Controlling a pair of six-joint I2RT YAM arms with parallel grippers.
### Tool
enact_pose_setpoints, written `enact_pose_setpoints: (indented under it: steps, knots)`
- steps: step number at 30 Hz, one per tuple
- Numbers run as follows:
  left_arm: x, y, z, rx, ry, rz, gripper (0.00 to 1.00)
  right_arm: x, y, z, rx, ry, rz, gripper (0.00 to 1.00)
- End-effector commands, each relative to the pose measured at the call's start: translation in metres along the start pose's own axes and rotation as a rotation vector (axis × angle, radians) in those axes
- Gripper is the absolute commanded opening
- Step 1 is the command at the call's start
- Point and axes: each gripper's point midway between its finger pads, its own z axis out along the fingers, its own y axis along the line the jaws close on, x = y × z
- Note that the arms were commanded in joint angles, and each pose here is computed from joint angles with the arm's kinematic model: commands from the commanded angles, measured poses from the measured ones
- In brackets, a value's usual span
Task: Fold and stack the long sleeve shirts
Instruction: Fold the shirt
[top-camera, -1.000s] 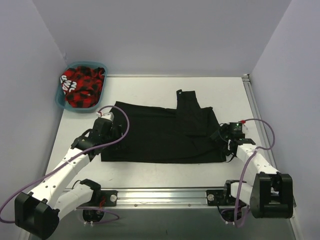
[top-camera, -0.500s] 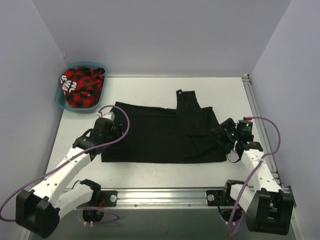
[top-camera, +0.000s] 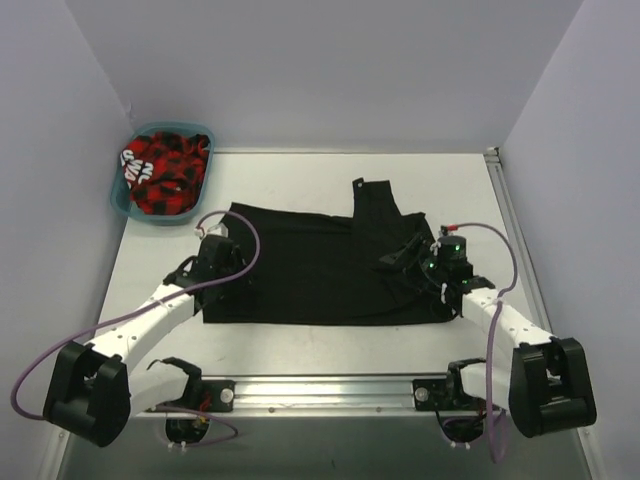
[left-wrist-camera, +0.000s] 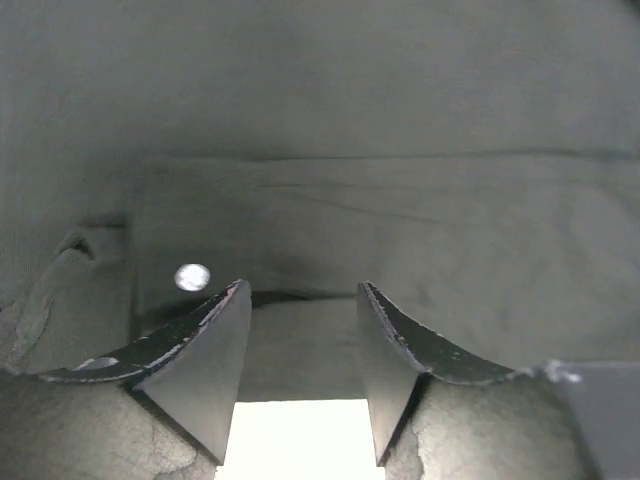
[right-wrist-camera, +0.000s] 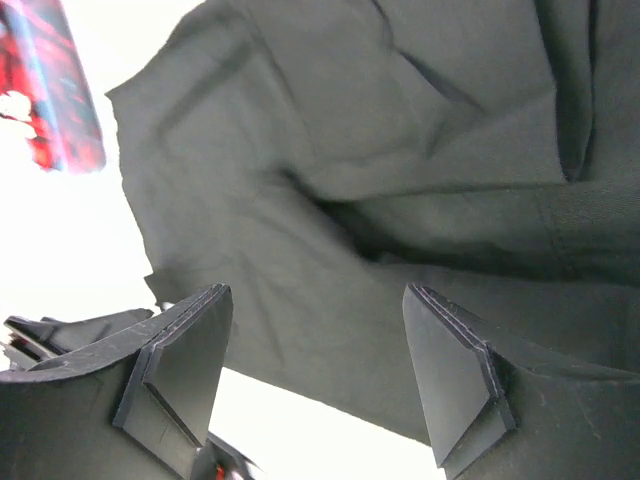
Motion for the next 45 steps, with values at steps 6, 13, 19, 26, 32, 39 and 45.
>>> enact_pose_setpoints:
  steps: [6,13,19,26,32,39,45]
  knots:
    - [0.028,0.054,0.035,-0.084,0.009,-0.257,0.48,0.015,-0.076,0.026,0.070,0.003,0.161,0.68]
    - [0.040,0.082,0.024,-0.110,-0.018,-0.400,0.40,0.008,-0.117,0.004,0.187,-0.056,0.193,0.67]
    - [0.000,0.079,-0.018,-0.094,-0.153,-0.357,0.47,-0.025,-0.103,-0.030,0.293,-0.154,0.039,0.68]
    - [-0.031,0.020,-0.039,0.039,-0.141,-0.104,0.78,-0.031,-0.034,-0.054,0.378,-0.103,-0.397,0.65]
    - [-0.026,-0.023,-0.014,0.024,-0.055,0.099,0.76,0.006,-0.022,-0.021,0.459,0.076,-0.595,0.49]
    - [0.000,0.005,0.018,-0.107,0.029,0.054,0.65,0.035,-0.051,0.002,0.600,0.260,-0.678,0.38]
    - [0.047,0.046,0.031,-0.170,0.184,-0.093,0.64,0.066,-0.095,-0.015,0.721,0.445,-0.682,0.38]
